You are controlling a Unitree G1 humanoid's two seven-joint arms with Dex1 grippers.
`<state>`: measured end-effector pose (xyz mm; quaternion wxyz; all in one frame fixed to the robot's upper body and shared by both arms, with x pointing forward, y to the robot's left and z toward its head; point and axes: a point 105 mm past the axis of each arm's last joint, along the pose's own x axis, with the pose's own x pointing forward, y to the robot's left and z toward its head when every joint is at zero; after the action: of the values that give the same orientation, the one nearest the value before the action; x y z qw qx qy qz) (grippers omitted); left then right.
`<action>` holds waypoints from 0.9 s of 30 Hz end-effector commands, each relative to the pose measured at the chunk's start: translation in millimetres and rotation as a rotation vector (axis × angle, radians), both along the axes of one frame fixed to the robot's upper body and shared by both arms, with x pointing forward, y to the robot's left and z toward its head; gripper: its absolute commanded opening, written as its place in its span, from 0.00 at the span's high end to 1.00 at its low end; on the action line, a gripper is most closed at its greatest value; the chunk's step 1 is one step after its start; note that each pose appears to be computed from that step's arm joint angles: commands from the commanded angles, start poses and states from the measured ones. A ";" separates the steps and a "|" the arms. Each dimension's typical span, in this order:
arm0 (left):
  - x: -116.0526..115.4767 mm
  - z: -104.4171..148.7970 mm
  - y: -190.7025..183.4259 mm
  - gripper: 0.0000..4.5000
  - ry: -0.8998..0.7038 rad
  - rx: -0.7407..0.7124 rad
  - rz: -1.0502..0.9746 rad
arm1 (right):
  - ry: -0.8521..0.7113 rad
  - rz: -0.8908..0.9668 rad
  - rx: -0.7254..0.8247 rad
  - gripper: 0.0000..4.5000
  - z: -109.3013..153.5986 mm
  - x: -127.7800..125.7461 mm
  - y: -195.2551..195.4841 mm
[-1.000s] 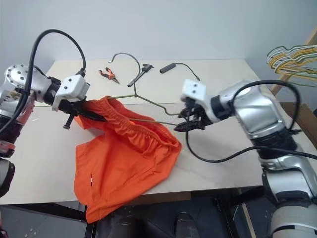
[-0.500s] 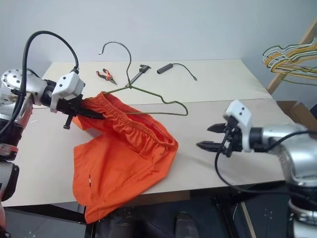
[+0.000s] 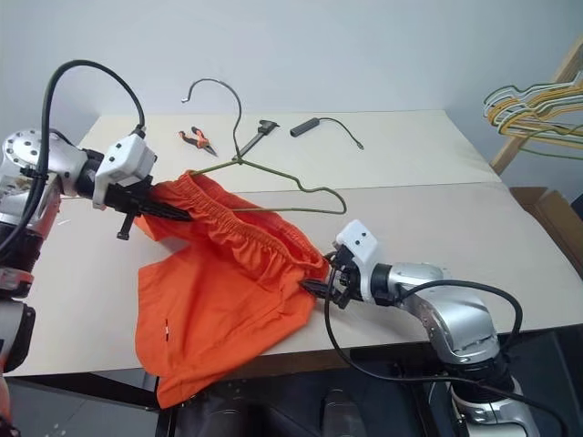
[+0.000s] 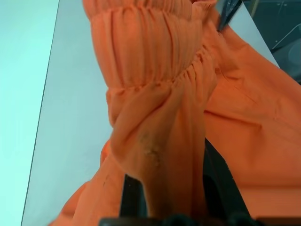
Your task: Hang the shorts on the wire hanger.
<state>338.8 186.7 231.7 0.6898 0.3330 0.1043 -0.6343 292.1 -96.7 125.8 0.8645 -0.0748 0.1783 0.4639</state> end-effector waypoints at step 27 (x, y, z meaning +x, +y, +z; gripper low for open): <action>-35.0 8.4 13.6 1.00 -0.004 -0.112 -0.077 | 0.163 -0.013 0.218 0.99 39.8 27.7 -72.6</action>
<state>307.7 193.9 221.4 0.6762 0.2840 0.0814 -0.6749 315.7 -156.7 160.4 0.8439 0.0513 0.1961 0.4968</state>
